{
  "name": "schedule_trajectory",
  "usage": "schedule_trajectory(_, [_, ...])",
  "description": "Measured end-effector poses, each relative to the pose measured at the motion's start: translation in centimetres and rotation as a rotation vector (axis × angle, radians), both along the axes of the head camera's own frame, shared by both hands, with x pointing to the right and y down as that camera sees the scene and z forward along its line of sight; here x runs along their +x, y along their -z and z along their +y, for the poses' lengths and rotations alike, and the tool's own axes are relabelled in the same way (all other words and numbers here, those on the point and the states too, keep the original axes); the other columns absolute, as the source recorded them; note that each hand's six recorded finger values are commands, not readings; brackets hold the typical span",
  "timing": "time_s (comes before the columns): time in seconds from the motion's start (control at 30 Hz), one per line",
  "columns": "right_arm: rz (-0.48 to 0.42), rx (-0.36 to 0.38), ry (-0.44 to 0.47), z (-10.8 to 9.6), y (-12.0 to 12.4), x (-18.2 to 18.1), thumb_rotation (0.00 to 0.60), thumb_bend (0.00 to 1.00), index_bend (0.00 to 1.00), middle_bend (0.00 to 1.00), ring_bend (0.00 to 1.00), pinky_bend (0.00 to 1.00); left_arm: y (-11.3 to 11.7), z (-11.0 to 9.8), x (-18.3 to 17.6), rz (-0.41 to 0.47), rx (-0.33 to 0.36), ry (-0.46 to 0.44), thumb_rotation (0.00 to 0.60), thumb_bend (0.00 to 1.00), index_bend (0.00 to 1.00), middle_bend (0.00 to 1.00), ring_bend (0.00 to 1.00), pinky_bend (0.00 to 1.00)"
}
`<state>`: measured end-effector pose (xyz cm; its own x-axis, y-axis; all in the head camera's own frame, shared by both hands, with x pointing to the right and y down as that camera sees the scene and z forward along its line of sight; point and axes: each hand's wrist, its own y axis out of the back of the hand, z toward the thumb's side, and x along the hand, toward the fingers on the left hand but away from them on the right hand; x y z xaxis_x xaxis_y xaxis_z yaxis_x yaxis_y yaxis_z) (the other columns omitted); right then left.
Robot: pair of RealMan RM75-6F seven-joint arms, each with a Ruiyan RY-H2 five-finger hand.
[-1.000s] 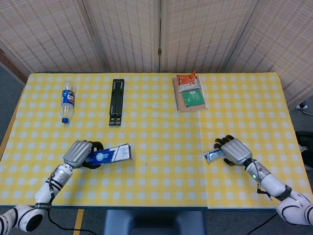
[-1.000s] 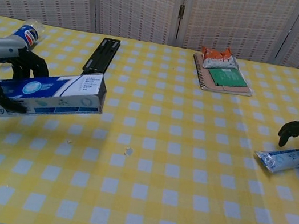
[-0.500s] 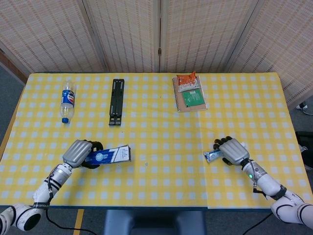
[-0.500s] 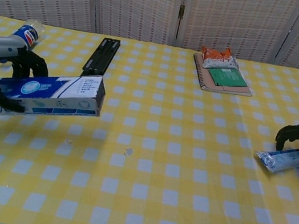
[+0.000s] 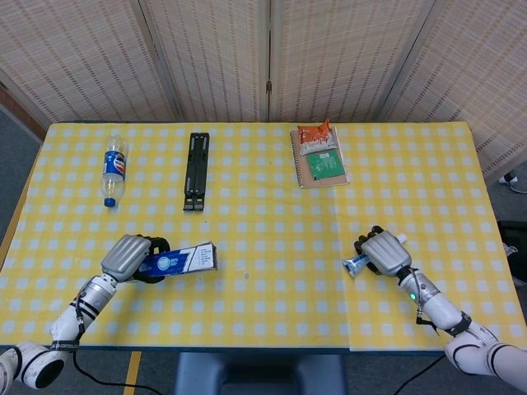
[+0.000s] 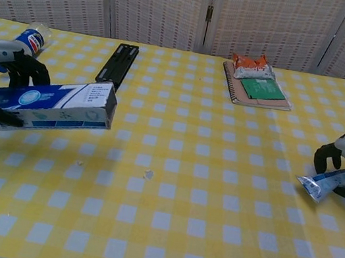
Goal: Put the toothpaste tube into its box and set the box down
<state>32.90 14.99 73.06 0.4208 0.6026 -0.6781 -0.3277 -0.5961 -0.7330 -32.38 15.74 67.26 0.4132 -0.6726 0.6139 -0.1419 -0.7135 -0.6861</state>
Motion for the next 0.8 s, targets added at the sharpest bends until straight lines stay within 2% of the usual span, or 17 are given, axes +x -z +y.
schedule_trajectory(0.17, [-0.027, 0.043, -0.017, -0.7, 0.6, -0.3, 0.600, 0.39, 0.76, 0.56, 0.54, 0.65, 0.1, 0.0, -0.4, 0.001, -0.001, 0.010, 0.600, 0.47, 0.48, 0.53, 0.53, 0.50])
schedule_trajectory(0.3, [-0.045, 0.054, -0.040, -1.1, 1.1, -0.2, 0.600, 0.39, 0.77, 0.57, 0.55, 0.66, 0.2, 0.0, -0.4, 0.016, -0.012, 0.019, 0.600, 0.47, 0.48, 0.53, 0.53, 0.50])
schedule_trajectory(0.43, [-0.102, 0.086, -0.090, -1.9, 2.8, 0.1, 0.600, 0.39, 0.78, 0.58, 0.57, 0.67, 0.3, -0.1, -0.3, 0.041, -0.029, 0.037, 0.600, 0.47, 0.48, 0.53, 0.53, 0.50])
schedule_trajectory(0.63, [-0.245, 0.103, -0.202, -2.9, 6.3, 0.3, 0.600, 0.39, 0.78, 0.59, 0.57, 0.67, 0.4, 0.1, -0.6, 0.056, -0.043, 0.059, 0.600, 0.47, 0.48, 0.53, 0.53, 0.50])
schedule_trajectory(0.8, [-0.431, 0.067, -0.342, -3.4, 8.7, -0.2, 0.600, 0.39, 0.78, 0.59, 0.58, 0.67, 0.6, -0.1, -1.0, 0.092, -0.066, 0.110, 0.600, 0.47, 0.48, 0.53, 0.53, 0.50])
